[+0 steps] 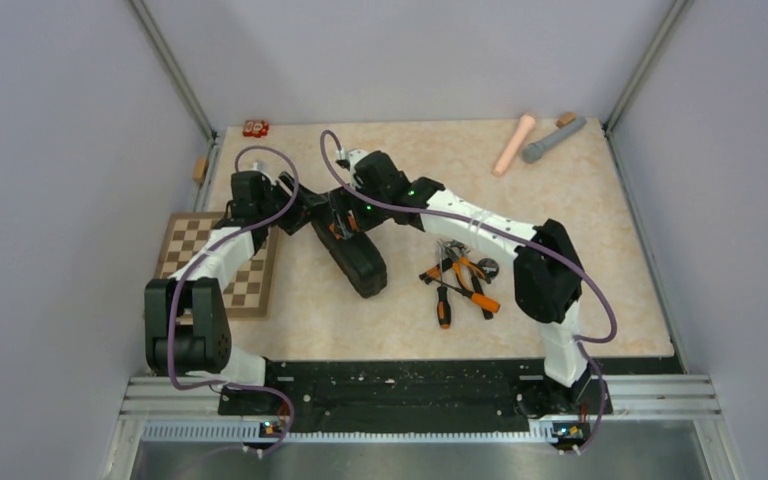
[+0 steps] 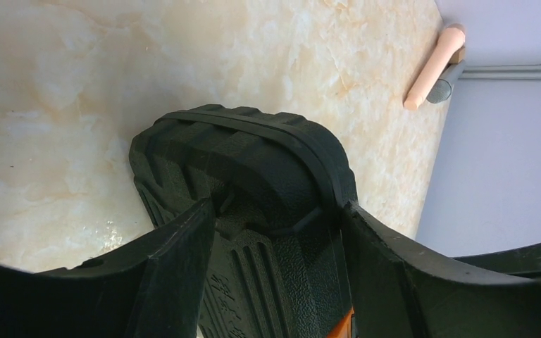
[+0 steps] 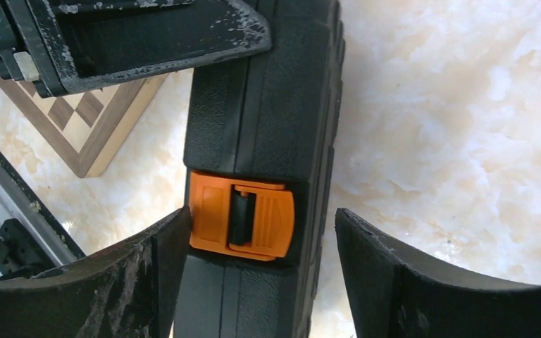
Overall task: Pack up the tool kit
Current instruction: Open the toolbox at the center of the board.
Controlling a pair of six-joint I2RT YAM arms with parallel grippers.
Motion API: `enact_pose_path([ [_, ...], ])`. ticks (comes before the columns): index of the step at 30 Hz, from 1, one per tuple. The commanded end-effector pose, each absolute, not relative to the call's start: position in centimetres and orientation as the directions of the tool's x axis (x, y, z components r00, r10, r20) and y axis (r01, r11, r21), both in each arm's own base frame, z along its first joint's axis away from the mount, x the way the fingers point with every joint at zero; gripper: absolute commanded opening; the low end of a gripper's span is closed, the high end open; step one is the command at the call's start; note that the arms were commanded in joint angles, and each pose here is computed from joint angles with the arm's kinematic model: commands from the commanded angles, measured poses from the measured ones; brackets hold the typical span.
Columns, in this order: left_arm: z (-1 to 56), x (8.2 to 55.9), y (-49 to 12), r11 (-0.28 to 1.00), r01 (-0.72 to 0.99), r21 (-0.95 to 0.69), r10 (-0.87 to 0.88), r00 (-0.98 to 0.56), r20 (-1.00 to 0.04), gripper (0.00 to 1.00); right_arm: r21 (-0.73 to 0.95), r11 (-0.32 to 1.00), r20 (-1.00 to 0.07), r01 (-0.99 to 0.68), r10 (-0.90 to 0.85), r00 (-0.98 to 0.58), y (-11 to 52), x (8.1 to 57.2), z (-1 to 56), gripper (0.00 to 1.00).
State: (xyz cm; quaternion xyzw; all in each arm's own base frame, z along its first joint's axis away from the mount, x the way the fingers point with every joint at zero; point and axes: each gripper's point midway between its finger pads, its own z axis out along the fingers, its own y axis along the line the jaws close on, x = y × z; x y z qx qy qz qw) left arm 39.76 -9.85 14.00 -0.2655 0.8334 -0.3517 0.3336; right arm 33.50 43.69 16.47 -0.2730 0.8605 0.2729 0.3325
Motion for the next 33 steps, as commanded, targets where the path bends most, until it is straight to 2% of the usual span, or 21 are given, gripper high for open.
enact_pose_path([
  [1,11.0,37.7,-10.4,0.663,-0.25,-0.706,-0.633,-0.69,-0.35,0.67,0.31,0.667,-0.749,-0.677,-0.267,-0.606,46.0,32.9,18.1,0.71],
  [4,11.1,37.5,-10.7,0.664,-0.246,-0.706,-0.63,-0.693,-0.351,0.68,0.306,0.666,-0.751,-0.68,-0.27,-0.603,46.3,32.8,18.0,0.66],
  [9,11.2,37.3,-11.2,0.666,-0.247,-0.704,-0.628,-0.694,-0.351,0.64,0.294,0.68,-0.749,-0.671,-0.272,-0.604,46.2,32.8,17.9,0.46],
  [13,11.1,37.0,-11.4,0.672,-0.258,-0.694,-0.631,-0.689,-0.355,0.54,0.266,0.704,-0.747,-0.658,-0.281,-0.602,45.5,32.8,17.9,0.3],
  [17,10.6,36.7,-11.6,0.694,-0.277,-0.664,-0.626,-0.687,-0.369,0.39,0.213,0.742,-0.76,-0.635,-0.283,-0.585,44.5,33.3,18.4,0.14],
  [21,10.1,36.4,-12.0,0.715,-0.289,-0.636,-0.616,-0.692,-0.377,0.25,0.164,0.772,-0.762,-0.614,-0.296,-0.576,43.6,33.8,18.4,0.06],
  [24,9.8,36.2,-12.2,0.732,-0.296,-0.613,-0.605,-0.697,-0.386,0.18,0.144,0.78,-0.764,-0.608,-0.303,-0.57,43.2,34.0,18.6,0.07],
  [27,9.6,36.2,-12.2,0.743,-0.3,-0.598,-0.598,-0.699,-0.391,0.12,0.145,0.771,-0.769,-0.62,-0.306,-0.562,43.2,33.8,19.0,0.39],
  [28,9.6,36.2,-12.2,0.744,-0.302,-0.595,-0.598,-0.698,-0.393,0.1,0.148,0.767,-0.77,-0.625,-0.308,-0.559,43.3,33.8,19.1,0.46],
  [30,9.8,36.2,-12.2,0.748,-0.301,-0.591,-0.596,-0.695,-0.401,0.09,0.147,0.766,-0.771,-0.626,-0.308,-0.557,43.3,33.8,19.1,0.52],
  [33,10.3,36.3,-12.2,0.755,-0.295,-0.586,-0.591,-0.692,-0.414,0.04,0.139,0.777,-0.777,-0.614,-0.299,-0.554,43.0,33.9,19.5,0.54],
])
